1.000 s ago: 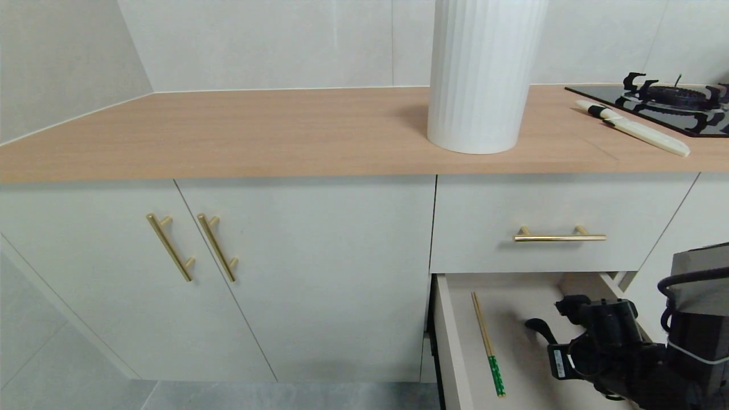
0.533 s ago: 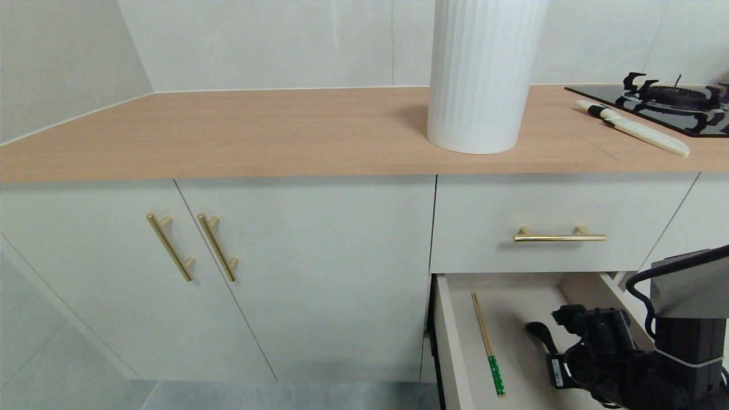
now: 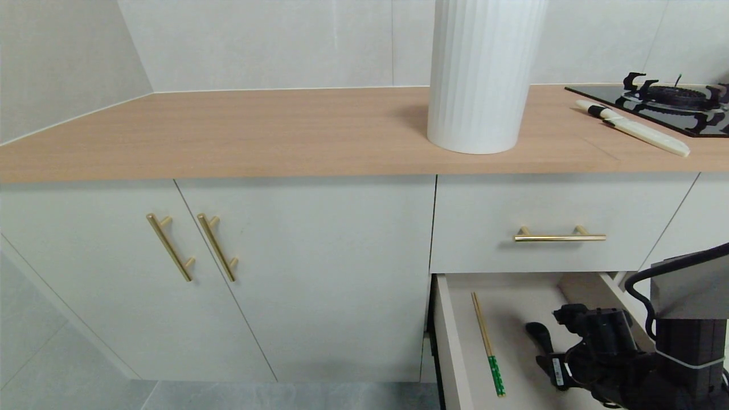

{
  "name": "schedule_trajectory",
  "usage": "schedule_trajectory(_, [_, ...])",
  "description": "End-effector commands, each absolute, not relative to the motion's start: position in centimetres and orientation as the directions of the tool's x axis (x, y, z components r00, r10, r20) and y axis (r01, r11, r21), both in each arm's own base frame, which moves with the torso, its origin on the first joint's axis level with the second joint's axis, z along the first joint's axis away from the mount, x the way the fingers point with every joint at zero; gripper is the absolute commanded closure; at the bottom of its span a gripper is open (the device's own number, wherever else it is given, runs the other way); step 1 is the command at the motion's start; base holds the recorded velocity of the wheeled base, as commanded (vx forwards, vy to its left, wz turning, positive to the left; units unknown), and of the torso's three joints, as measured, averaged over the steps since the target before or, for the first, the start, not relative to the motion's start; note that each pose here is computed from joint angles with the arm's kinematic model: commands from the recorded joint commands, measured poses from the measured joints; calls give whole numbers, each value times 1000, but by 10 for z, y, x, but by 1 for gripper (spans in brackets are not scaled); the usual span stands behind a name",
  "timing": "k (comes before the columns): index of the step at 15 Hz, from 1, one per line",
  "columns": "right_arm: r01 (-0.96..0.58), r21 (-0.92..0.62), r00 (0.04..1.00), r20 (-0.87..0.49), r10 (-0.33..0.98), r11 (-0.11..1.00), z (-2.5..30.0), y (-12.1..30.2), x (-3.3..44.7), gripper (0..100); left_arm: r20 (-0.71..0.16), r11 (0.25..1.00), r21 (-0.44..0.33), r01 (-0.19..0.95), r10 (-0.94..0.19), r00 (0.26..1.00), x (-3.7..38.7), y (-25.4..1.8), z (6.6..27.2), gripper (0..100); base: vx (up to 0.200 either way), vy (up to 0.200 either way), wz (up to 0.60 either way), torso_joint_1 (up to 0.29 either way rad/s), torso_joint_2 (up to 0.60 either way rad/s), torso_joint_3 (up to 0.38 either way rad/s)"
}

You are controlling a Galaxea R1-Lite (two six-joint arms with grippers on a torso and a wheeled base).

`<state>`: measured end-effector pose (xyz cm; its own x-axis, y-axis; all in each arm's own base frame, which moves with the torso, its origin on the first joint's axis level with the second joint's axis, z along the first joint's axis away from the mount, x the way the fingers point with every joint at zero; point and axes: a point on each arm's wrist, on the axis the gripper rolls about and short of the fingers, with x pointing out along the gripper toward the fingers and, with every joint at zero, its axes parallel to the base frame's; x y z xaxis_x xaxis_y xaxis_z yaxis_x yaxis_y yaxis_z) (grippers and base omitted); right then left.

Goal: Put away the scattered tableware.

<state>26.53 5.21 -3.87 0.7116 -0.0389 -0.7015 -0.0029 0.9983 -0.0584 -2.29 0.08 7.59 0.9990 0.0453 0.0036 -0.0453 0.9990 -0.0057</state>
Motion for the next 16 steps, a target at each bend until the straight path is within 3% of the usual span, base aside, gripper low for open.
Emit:
schedule_trajectory(1, [-3,-57,714,-699,-38,998,-37,52,265,0,3,999,-6,-46,46,999,-23,1,76,0,0,0,0,0,0,0])
schedule_trajectory(6, [-1,-41,772,-635,-26,999,-9,51,258,0,3,999,-5,-46,46,999,-23,1,76,0,0,0,0,0,0,0])
schedule_trajectory(9, [0,-27,837,-547,-15,1000,32,49,248,0,3,999,-5,-46,46,999,-23,1,76,0,0,0,0,0,0,0])
schedule_trajectory(16, [-3,-25,848,-529,-11,1000,130,40,206,0,3,999,-5,-46,46,999,-23,1,76,0,0,0,0,0,0,0])
